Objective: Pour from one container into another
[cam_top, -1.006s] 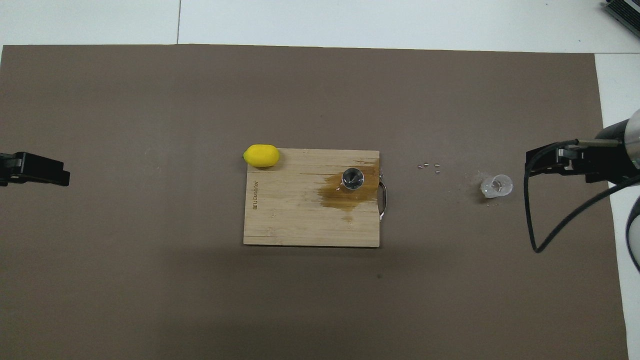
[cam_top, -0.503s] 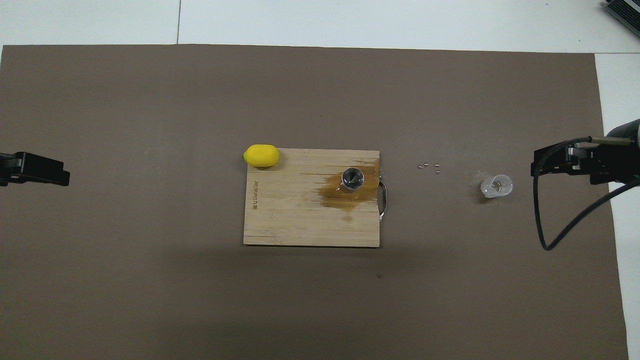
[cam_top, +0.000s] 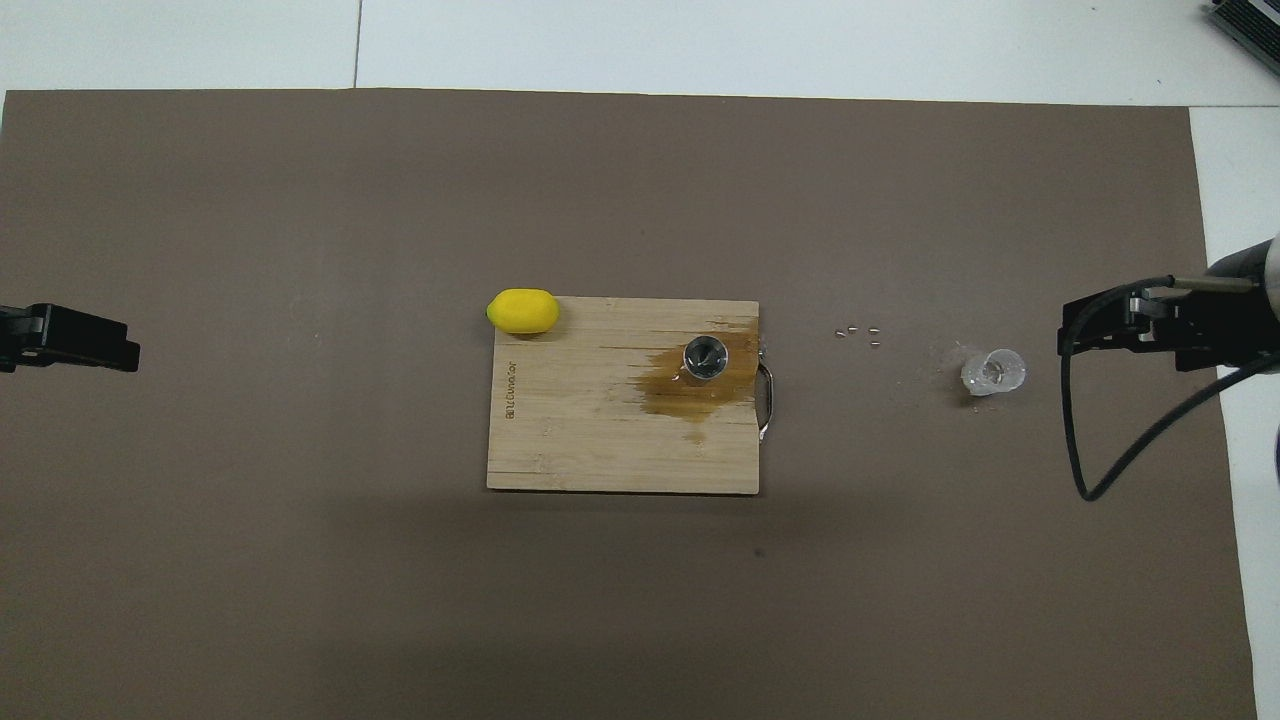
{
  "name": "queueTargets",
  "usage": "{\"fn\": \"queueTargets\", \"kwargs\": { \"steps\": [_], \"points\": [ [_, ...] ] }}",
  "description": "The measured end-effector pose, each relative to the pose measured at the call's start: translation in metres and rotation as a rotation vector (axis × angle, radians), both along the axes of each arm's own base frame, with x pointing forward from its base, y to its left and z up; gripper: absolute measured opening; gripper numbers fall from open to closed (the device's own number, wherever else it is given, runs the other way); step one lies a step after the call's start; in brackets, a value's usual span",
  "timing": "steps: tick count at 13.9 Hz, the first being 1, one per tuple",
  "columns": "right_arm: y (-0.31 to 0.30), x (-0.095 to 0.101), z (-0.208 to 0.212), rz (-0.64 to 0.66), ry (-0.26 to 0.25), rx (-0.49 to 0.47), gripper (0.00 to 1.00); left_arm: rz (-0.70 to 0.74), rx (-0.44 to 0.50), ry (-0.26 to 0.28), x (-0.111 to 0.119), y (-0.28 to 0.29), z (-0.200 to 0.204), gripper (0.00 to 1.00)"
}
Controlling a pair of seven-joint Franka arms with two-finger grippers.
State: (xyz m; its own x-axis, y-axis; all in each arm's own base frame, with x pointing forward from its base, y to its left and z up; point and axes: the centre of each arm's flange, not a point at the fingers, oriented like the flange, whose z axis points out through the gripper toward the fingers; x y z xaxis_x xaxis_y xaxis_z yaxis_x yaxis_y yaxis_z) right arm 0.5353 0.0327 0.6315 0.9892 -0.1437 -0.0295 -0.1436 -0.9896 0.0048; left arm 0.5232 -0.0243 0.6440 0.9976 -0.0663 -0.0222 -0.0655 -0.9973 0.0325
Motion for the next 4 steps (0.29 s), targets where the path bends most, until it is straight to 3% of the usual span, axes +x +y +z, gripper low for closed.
{"fn": "queueTargets", "kwargs": {
  "steps": [4],
  "points": [
    [-0.0013,0.0,-0.0026,0.013,0.005,-0.011,1.0,0.0,0.0,0.0,0.0,0.0,0.0,1.0]
  ]
}}
